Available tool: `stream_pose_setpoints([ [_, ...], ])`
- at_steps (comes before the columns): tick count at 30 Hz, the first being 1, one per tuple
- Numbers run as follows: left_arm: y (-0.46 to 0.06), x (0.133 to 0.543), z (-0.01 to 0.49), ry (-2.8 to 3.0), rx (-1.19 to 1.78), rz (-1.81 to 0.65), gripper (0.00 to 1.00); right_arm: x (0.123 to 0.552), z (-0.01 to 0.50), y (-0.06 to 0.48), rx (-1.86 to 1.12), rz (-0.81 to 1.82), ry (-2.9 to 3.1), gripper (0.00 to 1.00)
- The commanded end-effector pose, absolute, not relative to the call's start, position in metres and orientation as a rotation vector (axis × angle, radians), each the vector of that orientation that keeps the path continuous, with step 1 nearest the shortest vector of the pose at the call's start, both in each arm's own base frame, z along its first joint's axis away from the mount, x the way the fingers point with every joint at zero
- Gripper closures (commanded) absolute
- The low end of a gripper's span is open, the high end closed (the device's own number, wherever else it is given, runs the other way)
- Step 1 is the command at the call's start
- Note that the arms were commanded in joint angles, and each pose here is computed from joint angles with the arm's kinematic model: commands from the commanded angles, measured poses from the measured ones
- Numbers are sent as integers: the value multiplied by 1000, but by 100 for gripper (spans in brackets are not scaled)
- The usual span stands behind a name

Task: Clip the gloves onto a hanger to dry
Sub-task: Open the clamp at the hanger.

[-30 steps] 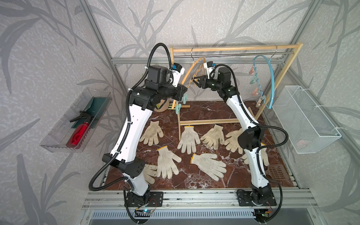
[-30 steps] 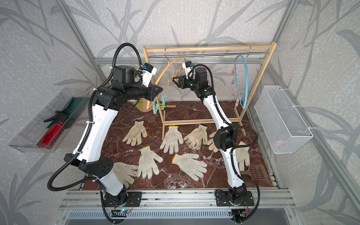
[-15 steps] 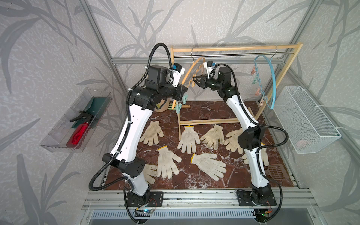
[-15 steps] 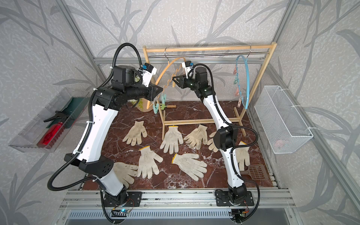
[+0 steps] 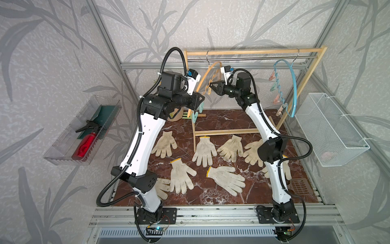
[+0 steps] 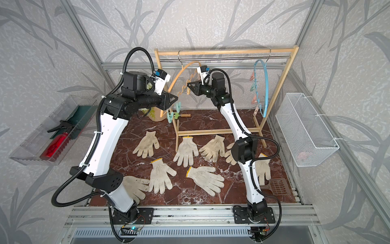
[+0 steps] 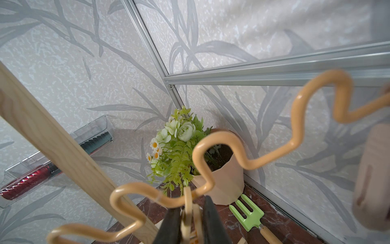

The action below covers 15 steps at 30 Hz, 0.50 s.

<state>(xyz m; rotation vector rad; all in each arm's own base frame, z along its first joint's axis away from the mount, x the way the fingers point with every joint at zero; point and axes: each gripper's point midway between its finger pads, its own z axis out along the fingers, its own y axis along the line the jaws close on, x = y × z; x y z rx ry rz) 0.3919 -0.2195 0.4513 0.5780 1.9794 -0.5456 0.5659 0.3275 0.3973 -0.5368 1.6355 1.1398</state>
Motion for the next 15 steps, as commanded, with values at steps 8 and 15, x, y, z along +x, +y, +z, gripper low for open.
stream_pose_setpoints([
  [8, -159, 346, 446, 1959, 337, -394, 54, 559, 412, 319, -540, 1107, 1610, 82],
  [15, -120, 315, 383, 2058, 132, -319, 57, 561, 416, 313, -509, 1058, 1605, 82],
])
